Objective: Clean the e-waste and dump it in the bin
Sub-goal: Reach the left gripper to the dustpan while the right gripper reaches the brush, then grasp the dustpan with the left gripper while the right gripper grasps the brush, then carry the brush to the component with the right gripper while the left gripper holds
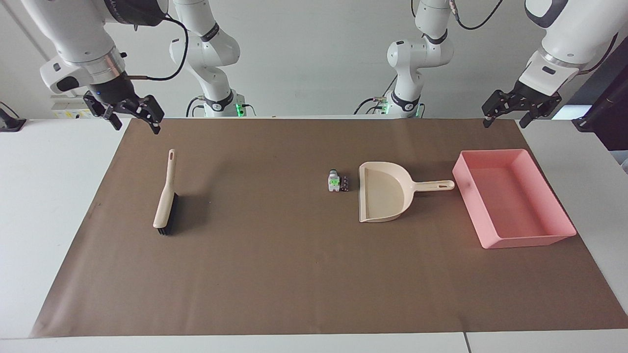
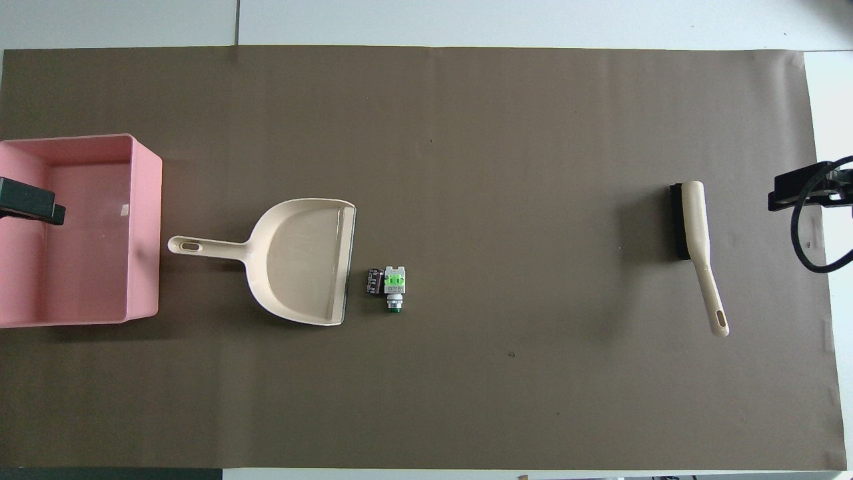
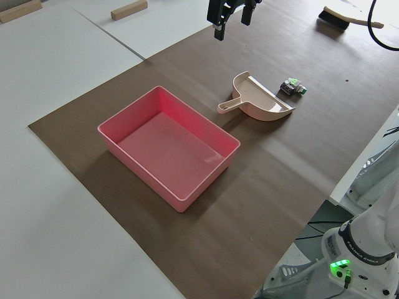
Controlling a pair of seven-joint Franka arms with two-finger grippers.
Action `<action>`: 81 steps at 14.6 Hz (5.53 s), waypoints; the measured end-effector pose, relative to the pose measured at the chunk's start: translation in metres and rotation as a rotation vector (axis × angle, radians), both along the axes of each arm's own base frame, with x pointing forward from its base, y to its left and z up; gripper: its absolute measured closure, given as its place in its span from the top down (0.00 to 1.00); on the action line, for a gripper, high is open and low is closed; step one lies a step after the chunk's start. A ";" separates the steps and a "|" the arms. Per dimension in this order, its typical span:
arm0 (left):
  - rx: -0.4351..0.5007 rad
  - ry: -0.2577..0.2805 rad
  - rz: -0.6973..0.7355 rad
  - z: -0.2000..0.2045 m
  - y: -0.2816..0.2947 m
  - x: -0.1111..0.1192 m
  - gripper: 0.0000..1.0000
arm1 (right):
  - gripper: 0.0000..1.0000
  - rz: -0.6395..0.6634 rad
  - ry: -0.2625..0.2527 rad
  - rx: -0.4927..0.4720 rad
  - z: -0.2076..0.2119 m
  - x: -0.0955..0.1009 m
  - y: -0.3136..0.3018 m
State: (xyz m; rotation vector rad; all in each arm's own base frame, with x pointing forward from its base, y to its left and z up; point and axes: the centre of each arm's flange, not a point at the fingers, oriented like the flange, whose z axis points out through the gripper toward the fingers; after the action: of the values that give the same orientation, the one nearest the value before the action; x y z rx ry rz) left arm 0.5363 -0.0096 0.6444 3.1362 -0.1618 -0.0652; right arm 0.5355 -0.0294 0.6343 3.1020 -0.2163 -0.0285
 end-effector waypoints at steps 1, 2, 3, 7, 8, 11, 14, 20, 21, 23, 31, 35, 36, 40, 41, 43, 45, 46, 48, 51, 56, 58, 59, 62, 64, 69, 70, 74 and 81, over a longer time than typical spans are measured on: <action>0.000 0.000 0.000 0.000 0.000 0.000 1.00 | 1.00 0.000 0.000 0.000 0.000 0.000 0.000; 0.000 0.003 0.000 0.000 0.000 0.000 1.00 | 1.00 0.000 0.000 0.000 0.000 0.000 0.000; 0.000 0.006 0.000 -0.001 0.000 -0.001 1.00 | 1.00 0.000 0.000 0.000 0.000 0.000 0.000; 0.000 0.009 -0.007 -0.002 0.000 -0.001 0.99 | 1.00 -0.001 0.001 0.000 -0.001 0.000 -0.001; -0.001 0.009 -0.032 -0.002 -0.001 -0.001 0.99 | 1.00 -0.002 0.002 0.000 -0.001 0.000 -0.001; -0.008 0.007 -0.196 -0.006 -0.005 0.000 0.98 | 1.00 -0.008 0.010 0.001 -0.005 -0.001 -0.005; -0.009 -0.025 -0.348 -0.011 -0.009 0.002 0.98 | 1.00 -0.025 0.023 0.003 -0.017 -0.005 -0.016; -0.019 -0.022 -0.794 -0.045 -0.030 -0.005 0.98 | 1.00 -0.024 0.054 0.014 -0.113 -0.015 -0.042; -0.025 -0.011 -0.887 -0.052 -0.034 -0.005 0.98 | 1.00 -0.018 0.067 0.016 -0.134 -0.018 -0.044; -0.048 0.025 -1.089 -0.074 -0.046 -0.008 0.98 | 1.00 -0.015 0.064 0.018 -0.171 -0.024 -0.047; 0.080 0.105 -1.375 -0.190 -0.101 -0.026 0.98 | 1.00 0.066 0.057 0.028 -0.279 -0.065 -0.054; 0.153 0.120 -1.370 -0.242 -0.127 -0.039 0.97 | 1.00 0.098 0.068 0.034 -0.290 -0.073 -0.055; 0.176 0.118 -1.371 -0.255 -0.134 -0.040 0.97 | 1.00 0.105 0.069 0.035 -0.290 -0.074 -0.056; 0.191 0.138 -1.379 -0.294 -0.141 -0.045 0.95 | 0.95 0.120 0.071 0.037 -0.291 -0.076 -0.057; 0.189 0.141 -1.380 -0.297 -0.141 -0.046 0.95 | 0.94 0.120 0.071 0.037 -0.291 -0.077 -0.057; 0.186 0.141 -1.383 -0.303 -0.141 -0.047 0.94 | 0.90 0.121 0.075 0.038 -0.293 -0.079 -0.056; 0.181 0.146 -1.388 -0.310 -0.142 -0.047 0.93 | 0.85 0.126 0.076 0.039 -0.294 -0.080 -0.056; 0.180 0.147 -1.390 -0.313 -0.142 -0.047 0.92 | 0.83 0.130 0.070 0.038 -0.294 -0.080 -0.056; 0.180 0.146 -1.391 -0.314 -0.143 -0.046 0.88 | 0.84 0.128 0.062 0.037 -0.295 -0.080 -0.058; 0.186 0.129 -1.393 -0.311 -0.144 -0.043 0.73 | 0.80 0.127 0.059 0.037 -0.296 -0.081 -0.059; 0.198 0.099 -1.395 -0.300 -0.148 -0.035 0.61 | 0.70 0.127 0.061 0.037 -0.297 -0.081 -0.059; 0.199 0.099 -1.405 -0.300 -0.153 -0.036 0.50 | 0.45 0.125 0.062 0.040 -0.297 -0.082 -0.059; 0.199 0.100 -1.408 -0.300 -0.155 -0.037 0.50 | 0.34 0.118 0.060 0.047 -0.297 -0.082 -0.058; 0.199 0.104 -1.412 -0.301 -0.156 -0.037 0.38 | 0.26 0.103 0.064 0.071 -0.297 -0.081 -0.054; 0.200 0.102 -1.413 -0.301 -0.156 -0.037 0.33 | 0.26 0.101 0.075 0.078 -0.292 -0.079 -0.046; 0.198 0.204 -1.405 -0.278 -0.150 -0.030 0.33 | 0.26 0.063 0.109 0.069 -0.246 -0.059 0.007; 0.197 0.233 -1.420 -0.271 -0.149 -0.029 0.33 | 0.26 0.055 0.115 0.064 -0.233 -0.055 0.027; 0.282 0.299 -1.536 -0.265 -0.151 -0.029 0.33 | 0.26 0.028 0.117 0.039 -0.209 -0.057 0.110; 0.299 0.309 -1.594 -0.277 -0.184 -0.052 0.33 | 0.26 0.012 0.121 -0.011 -0.216 -0.111 0.253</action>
State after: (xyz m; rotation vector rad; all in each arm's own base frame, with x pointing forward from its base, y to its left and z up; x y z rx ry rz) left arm 0.4845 -0.1933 0.3672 2.2045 -2.5611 -0.5486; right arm 0.4242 0.2237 0.4184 3.0771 -0.1932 -0.2140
